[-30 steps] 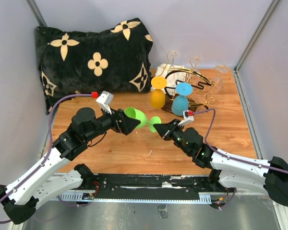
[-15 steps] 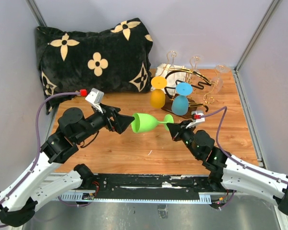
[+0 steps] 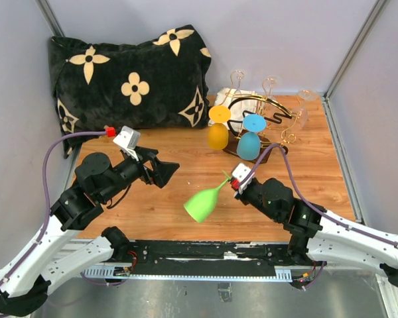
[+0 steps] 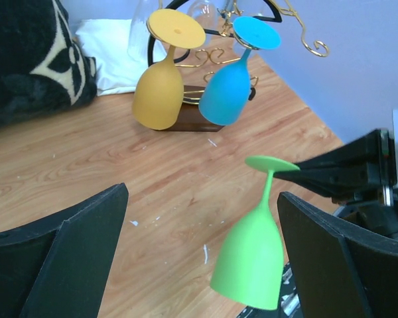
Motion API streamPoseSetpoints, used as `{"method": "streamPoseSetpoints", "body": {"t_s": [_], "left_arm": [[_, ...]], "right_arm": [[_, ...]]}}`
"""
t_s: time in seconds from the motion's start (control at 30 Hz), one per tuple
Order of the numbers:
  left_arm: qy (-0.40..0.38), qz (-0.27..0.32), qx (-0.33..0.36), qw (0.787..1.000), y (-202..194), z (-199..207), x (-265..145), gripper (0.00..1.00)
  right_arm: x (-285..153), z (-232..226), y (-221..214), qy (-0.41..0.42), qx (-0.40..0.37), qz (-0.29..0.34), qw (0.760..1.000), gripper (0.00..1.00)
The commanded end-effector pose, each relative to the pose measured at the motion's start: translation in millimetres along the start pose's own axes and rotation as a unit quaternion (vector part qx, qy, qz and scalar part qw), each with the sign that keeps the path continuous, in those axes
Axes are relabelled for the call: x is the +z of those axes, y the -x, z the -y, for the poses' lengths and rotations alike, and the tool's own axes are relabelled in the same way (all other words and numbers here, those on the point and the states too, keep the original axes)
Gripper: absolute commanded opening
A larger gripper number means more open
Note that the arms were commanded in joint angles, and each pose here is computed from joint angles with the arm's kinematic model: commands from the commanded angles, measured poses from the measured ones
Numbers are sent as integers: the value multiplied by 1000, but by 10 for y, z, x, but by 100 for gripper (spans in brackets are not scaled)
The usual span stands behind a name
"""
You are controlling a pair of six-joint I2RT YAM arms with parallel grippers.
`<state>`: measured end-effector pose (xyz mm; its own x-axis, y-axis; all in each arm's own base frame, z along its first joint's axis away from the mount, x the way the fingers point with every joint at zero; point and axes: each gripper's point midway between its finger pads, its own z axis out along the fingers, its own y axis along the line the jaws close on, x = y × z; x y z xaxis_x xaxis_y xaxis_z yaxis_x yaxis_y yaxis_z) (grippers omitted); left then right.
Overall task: Place the wine glass upside down on the wine glass rack
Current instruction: Turn the wine glass upside down at the wine rack.
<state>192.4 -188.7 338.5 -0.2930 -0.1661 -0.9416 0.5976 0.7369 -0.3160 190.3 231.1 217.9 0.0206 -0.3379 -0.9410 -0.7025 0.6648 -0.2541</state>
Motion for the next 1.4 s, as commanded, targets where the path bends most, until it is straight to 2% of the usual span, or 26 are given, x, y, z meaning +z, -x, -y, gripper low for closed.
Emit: {"method": "streamPoseSetpoints", "body": {"t_s": [0.0, 0.13, 0.3, 0.5, 0.7, 0.87, 0.97, 1.03, 1.1, 1.23, 1.37], "left_arm": [[7, 2, 37, 999, -27, -57, -31, 100], [1, -6, 62, 998, -80, -66, 5, 100], [-43, -11, 113, 993, -152, 28, 66, 100], [-83, 29, 196, 977, -93, 102, 82, 98], [-132, 84, 287, 945, -31, 230, 18, 83], [-192, 85, 346, 914, -135, 384, -10, 76], [-245, 85, 386, 885, -277, 505, -47, 76], [-281, 87, 425, 856, -395, 570, -91, 74], [-294, 98, 448, 839, -412, 601, -116, 73], [-299, 100, 464, 828, -408, 613, -96, 73], [-331, 90, 466, 815, -483, 688, -66, 68]], "right_arm": [[-43, -67, 166, 18, -144, 17, 989, 1], [-56, -155, 348, 41, -196, 68, 977, 1], [-60, -284, 453, 78, -266, 108, 955, 2], [-132, -457, 613, 133, -294, 140, 936, 4], [-212, -564, 757, 166, -301, 169, 924, 3], [-300, -614, 911, 183, -284, 196, 921, 3], [-338, -654, 953, 196, -275, 203, 919, 4], [-360, -670, 977, 201, -272, 208, 918, 3], [-384, -689, 994, 208, -270, 212, 916, 3], [-430, -731, 1035, 222, -266, 221, 912, 3], [-437, -776, 1066, 233, -265, 228, 908, 3]]}}
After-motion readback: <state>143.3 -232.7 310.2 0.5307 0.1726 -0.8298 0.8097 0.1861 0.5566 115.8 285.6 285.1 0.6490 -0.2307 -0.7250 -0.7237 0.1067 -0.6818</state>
